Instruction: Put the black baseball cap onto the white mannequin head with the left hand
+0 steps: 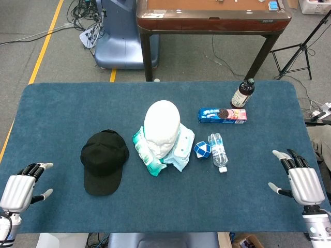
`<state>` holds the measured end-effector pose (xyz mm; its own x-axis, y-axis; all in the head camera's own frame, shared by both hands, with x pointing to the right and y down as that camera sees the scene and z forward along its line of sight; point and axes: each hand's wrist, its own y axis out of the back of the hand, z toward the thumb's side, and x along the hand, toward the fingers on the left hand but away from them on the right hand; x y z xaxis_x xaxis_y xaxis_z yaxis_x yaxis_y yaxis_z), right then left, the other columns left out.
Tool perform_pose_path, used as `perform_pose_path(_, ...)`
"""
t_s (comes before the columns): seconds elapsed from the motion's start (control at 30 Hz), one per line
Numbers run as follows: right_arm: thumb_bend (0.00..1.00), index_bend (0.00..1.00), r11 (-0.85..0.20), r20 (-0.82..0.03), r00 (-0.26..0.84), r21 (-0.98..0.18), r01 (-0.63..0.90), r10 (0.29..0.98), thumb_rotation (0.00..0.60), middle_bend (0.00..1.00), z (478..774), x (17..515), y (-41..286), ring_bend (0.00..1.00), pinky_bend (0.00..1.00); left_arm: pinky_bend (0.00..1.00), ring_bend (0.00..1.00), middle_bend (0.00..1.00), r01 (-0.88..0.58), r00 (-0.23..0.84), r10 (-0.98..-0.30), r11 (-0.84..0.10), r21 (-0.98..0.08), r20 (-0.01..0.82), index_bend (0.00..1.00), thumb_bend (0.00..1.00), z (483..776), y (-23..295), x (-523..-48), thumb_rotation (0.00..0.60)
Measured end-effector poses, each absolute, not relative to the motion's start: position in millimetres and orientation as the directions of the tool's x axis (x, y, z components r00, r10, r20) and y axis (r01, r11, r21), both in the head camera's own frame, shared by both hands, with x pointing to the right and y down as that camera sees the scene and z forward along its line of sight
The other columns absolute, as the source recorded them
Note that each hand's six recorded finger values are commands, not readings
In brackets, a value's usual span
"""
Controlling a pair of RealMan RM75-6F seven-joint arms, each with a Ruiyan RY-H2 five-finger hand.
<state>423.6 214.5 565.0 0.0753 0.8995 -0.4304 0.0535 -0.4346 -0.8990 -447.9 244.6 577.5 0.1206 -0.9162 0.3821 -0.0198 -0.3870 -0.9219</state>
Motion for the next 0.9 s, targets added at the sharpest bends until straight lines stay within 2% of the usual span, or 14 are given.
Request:
perform_pose_path(0.43, 0.00, 0.18, -0.473, -0.469, 0.072, -0.878, 0.068, 0.880, 0.600, 0.25, 570.9, 423.2, 214.0, 0.12, 0.20, 0.50, 0.30, 0.36, -0.026, 0.152, -0.917, -0.376, -0.926, 0.368, 0.35, 0.03, 574.6, 247.6, -439.6, 0.600)
perform_pose_path(0.77, 0.00, 0.18, -0.465, -0.460, 0.069, -0.881, 0.089, 0.885, 0.600, 0.26, 565.3, 426.8, 212.1, 0.12, 0.20, 0.54, 0.38, 0.43, -0.088, 0.308, -0.879, -0.408, -0.909, 0.364, 0.40, 0.03, 571.6, 261.9, -399.8, 0.600)
perform_pose_path(0.83, 0.00, 0.18, -0.466, -0.461, 0.069, -0.880, 0.092, 0.885, 0.600, 0.26, 564.4, 427.5, 212.1, 0.12, 0.20, 0.57, 0.41, 0.47, -0.085, 0.338, -0.867, -0.416, -0.905, 0.367, 0.41, 0.09, 571.3, 264.2, -390.2, 0.600)
perform_pose_path(0.9, 0.00, 0.18, -0.465, -0.461, 0.070, -0.880, 0.094, 0.885, 0.600, 0.26, 563.7, 427.8, 212.2, 0.12, 0.20, 0.59, 0.43, 0.50, -0.072, 0.362, -0.853, -0.428, -0.901, 0.376, 0.42, 0.18, 572.5, 266.2, -381.4, 0.600)
